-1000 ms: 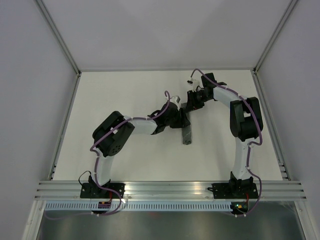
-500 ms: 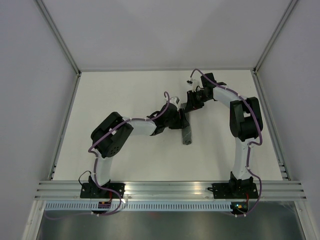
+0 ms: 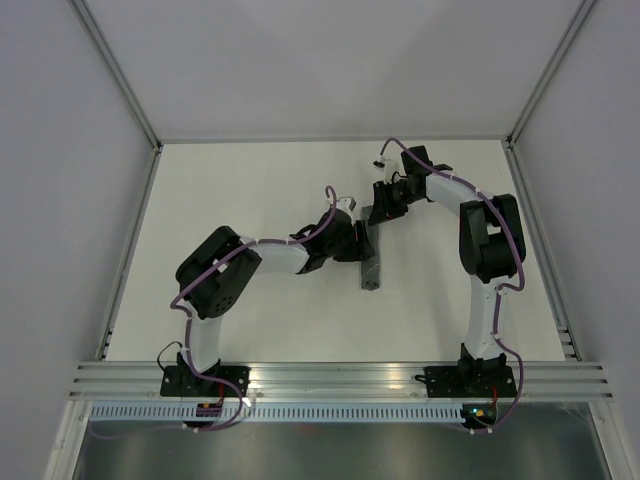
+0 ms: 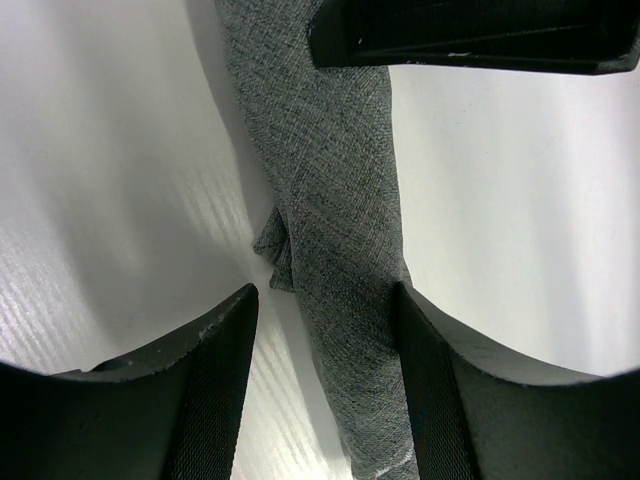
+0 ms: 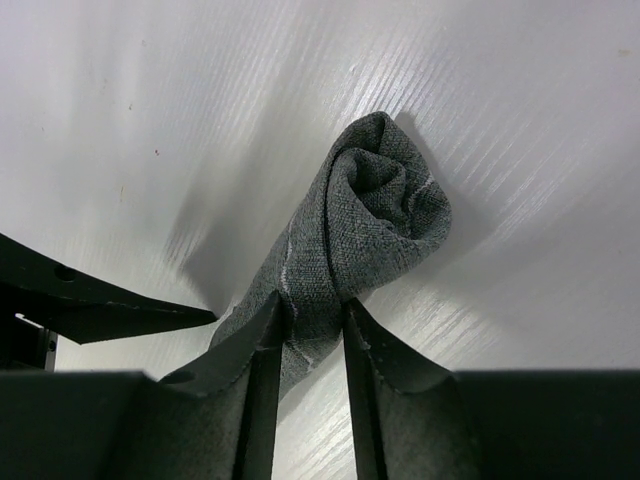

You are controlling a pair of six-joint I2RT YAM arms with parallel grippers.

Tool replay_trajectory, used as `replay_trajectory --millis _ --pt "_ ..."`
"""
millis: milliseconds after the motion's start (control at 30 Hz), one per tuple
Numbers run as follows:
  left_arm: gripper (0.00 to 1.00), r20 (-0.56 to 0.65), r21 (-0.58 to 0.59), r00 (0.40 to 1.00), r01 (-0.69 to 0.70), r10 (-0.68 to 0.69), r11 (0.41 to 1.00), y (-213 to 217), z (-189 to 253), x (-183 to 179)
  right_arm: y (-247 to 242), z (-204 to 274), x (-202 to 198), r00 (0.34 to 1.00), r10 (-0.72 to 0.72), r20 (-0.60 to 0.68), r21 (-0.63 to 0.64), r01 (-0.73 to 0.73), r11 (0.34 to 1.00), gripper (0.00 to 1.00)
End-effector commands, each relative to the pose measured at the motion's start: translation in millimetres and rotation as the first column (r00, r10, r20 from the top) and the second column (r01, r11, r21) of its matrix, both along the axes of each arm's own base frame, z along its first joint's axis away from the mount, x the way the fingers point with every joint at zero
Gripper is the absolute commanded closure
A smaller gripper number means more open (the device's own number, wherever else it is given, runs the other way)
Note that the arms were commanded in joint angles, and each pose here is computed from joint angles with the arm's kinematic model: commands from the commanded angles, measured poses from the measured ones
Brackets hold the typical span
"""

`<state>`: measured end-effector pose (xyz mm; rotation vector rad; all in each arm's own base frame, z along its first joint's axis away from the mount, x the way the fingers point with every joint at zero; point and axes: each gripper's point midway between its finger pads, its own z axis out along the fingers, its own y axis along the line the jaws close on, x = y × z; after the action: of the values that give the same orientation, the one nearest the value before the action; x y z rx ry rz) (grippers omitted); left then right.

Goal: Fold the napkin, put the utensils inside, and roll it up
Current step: Roll the napkin with the utensil

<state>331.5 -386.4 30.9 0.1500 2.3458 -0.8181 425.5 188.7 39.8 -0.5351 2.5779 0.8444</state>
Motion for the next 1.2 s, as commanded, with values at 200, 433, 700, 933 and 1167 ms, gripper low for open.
replay_trajectory --millis 200,433,700,933,1167 --pt "0.37 -0.063 0.172 0.997 0.054 -0.044 0.984 32 -31 -25 -16 11 17 0.995 -0.024 0.093 -0.078 0.032 0.996 0.57" --pt "0.37 -0.059 0.161 0.997 0.068 -0.059 0.985 27 -26 -23 -9 26 22 0.994 -0.015 0.11 -0.043 0.019 0.999 0.51" --pt "0.37 -0.057 0.153 0.995 0.088 -0.08 0.984 21 -23 -22 -1 42 23 0.992 0.001 0.128 0.009 -0.003 1.0 0.46" --pt "0.37 -0.052 0.143 0.994 0.098 -0.092 0.985 16 -20 -19 1 45 21 0.992 0.012 0.128 0.018 -0.014 1.0 0.43" --pt "0.37 -0.031 0.134 0.994 0.112 -0.109 0.985 10 -13 -15 2 45 20 0.993 0.013 0.121 0.028 -0.017 0.999 0.43"
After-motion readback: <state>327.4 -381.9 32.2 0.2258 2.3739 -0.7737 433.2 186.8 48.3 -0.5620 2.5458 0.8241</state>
